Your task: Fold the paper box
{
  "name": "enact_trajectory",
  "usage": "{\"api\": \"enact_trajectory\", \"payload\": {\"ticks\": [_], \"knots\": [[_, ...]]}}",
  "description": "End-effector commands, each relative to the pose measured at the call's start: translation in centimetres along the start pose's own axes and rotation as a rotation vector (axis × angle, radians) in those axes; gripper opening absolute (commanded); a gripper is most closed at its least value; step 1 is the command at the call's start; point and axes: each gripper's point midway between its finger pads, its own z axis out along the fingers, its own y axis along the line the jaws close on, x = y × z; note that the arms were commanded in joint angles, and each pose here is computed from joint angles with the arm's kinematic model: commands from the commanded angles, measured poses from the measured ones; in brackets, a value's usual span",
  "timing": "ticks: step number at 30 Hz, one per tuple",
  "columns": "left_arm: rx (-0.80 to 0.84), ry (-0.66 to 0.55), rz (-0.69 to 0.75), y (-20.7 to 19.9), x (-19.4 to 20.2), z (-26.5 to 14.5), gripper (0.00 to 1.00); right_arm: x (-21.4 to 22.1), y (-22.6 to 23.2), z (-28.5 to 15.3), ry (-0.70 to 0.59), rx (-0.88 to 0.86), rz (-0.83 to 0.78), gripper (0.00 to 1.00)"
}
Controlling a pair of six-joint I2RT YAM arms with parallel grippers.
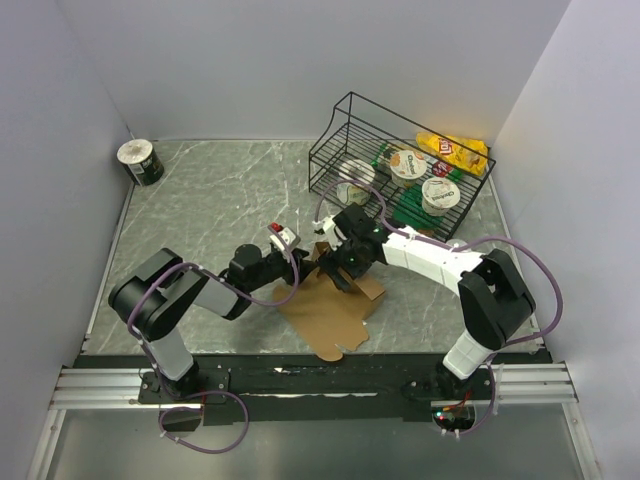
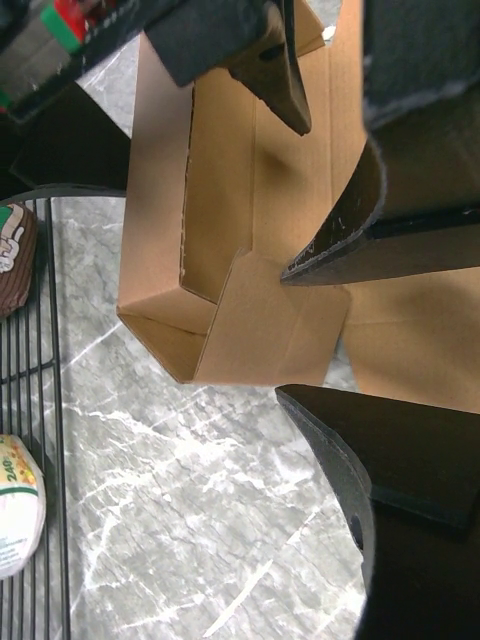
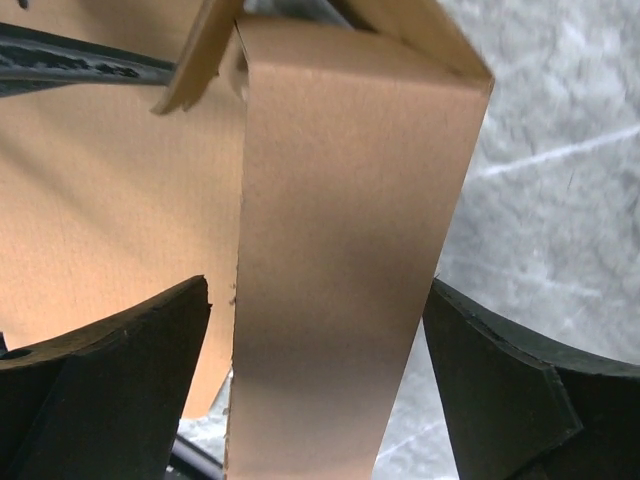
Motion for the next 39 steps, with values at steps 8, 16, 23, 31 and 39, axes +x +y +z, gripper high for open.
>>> {"api": "enact_trajectory", "payload": {"ticks": [8,16,23,31,39], "knots": [[0.015,-0.083,0.005,-1.0,-3.2,-0.4,0.76,-0.8,-0.3,-0.9,-0.092,0.026,-0.014,0.54],[-0.002,-0.074,-0.068,-1.0,-3.7,-5.0,0.94,-4.5,-0.9,-0.5,-0.247,0.03,-0.166,0.49],[-0.089,-0.146,-0.197,4.1,-6.3,-7.6,0.99,-6.9,-0.6,-0.5,-0.323,-0.024,-0.263,0.49],[-0.235,-0.128,-0.3,11.8,-8.1,-4.6,0.99,-6.7,-0.1,0.3,-0.31,-0.066,-0.285,0.49],[-0.142,0.038,-0.328,13.1,-2.7,-0.3,0.96,-6.0,-0.3,1.1,-0.264,-0.062,-0.288,0.49]]}}
